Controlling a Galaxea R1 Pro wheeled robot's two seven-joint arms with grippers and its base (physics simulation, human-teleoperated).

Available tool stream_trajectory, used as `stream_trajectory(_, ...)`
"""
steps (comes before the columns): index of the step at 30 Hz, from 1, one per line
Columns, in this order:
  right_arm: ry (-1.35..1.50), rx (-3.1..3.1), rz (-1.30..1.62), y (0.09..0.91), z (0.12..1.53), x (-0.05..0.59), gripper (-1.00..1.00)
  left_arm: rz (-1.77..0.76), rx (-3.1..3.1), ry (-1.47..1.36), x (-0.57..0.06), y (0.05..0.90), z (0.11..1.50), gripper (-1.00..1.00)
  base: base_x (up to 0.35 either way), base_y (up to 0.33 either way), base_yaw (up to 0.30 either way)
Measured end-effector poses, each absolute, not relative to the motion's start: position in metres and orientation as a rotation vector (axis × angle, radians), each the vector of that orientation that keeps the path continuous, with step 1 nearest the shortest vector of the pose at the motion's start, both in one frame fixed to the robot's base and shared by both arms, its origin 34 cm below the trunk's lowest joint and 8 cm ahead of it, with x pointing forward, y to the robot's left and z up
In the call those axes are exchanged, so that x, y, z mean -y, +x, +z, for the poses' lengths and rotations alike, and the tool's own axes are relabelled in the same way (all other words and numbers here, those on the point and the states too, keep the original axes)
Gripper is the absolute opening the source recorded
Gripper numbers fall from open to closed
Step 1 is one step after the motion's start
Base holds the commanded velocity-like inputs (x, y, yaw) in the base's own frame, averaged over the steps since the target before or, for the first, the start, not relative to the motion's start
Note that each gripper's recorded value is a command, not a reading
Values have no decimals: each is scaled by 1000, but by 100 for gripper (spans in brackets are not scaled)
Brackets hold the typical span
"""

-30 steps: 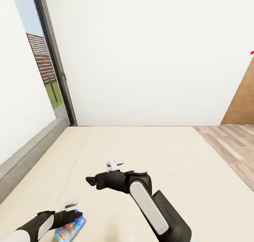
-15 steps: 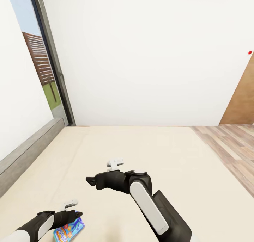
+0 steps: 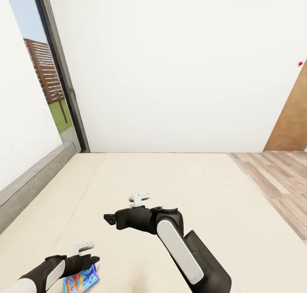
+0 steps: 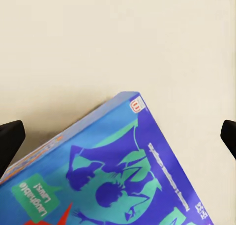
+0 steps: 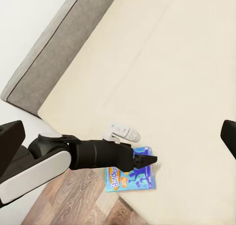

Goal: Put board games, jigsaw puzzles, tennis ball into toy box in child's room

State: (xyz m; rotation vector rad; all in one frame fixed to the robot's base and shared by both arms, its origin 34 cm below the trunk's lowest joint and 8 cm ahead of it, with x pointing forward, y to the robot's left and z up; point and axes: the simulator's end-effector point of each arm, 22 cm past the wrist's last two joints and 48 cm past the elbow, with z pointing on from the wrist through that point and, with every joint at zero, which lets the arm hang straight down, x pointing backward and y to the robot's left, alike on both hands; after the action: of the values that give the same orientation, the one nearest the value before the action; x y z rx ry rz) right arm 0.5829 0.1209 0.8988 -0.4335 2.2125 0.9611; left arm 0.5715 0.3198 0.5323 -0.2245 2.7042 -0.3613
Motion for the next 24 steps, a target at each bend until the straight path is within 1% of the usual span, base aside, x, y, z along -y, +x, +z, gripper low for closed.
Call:
stream_trajectory(8,-434,-2213,961,583,899,-121,100,-361,-2705,-225,-320,571,532,100,0,-161,0)
stream_trajectory(24,-433,-2212,961,583,899,-121,100,-360,-2704,-225,-321,572,533,100,0,-12,0)
